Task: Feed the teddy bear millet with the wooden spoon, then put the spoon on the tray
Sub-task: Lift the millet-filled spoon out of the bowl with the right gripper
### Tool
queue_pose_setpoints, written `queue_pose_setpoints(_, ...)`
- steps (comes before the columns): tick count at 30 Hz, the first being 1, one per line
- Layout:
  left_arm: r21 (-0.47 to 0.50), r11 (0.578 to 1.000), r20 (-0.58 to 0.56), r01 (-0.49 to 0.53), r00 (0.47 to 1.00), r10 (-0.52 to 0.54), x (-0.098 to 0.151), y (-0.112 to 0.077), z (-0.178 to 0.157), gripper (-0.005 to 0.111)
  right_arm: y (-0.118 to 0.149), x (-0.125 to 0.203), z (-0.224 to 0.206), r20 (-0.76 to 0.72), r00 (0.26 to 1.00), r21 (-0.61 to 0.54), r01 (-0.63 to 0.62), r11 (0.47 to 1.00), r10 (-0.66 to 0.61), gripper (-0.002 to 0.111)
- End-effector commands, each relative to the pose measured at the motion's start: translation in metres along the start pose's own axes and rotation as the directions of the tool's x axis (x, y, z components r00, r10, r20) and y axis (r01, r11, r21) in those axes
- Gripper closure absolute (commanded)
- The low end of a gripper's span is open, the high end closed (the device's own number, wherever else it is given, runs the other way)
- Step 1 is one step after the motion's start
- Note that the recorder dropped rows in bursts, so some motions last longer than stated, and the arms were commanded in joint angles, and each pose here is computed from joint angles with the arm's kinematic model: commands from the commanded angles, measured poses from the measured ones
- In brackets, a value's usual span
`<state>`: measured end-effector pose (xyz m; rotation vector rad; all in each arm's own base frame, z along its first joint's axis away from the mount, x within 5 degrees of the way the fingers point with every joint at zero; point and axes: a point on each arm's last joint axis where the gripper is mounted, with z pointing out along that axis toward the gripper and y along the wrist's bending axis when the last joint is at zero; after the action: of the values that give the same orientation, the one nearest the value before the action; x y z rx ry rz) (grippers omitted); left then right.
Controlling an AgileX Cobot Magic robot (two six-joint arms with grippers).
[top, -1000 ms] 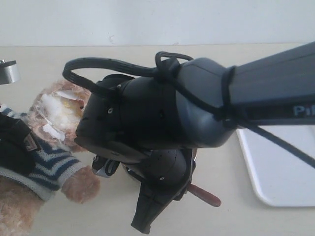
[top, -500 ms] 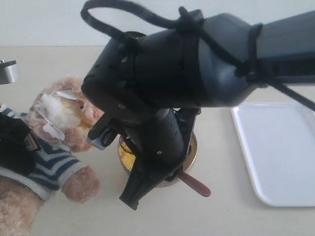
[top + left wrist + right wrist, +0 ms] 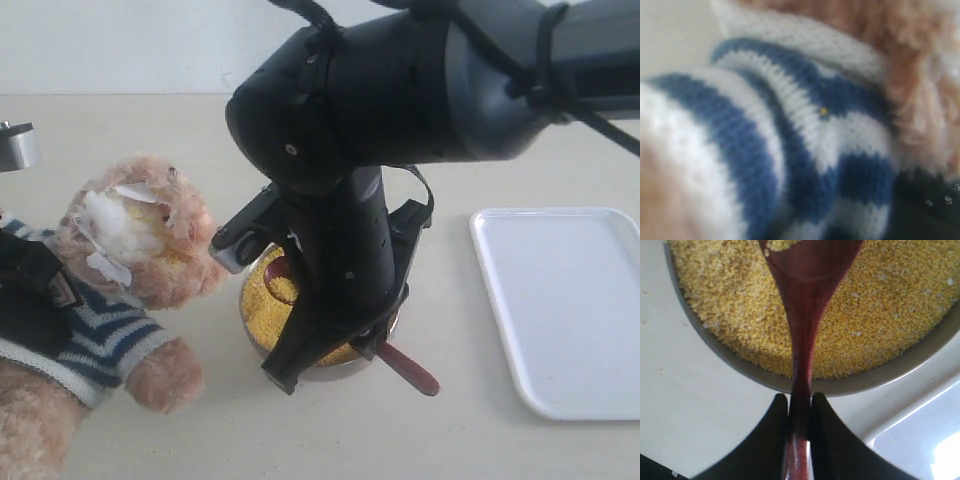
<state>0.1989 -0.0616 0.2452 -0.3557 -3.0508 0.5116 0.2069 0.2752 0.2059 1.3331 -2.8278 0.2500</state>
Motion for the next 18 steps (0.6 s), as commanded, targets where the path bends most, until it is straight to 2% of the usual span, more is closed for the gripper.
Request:
queue_pose_setpoints(1,0.013,1.000,0.015,-0.013,1.000,0.013,0.001,-0.003,-0.003,0.103,-0.009,0.001,-0.003,0.002,1.000,-0.049,-0.001,0.999,0.001,0.109)
queue_pose_setpoints(18,0.089,0.996,0.002,-0.023,1.000,0.023,0.005,-0.008,0.004,0.103,-0.016,0.011,-0.029,0.078,0.997,-0.098,-0.002,0.995,0.010,0.109)
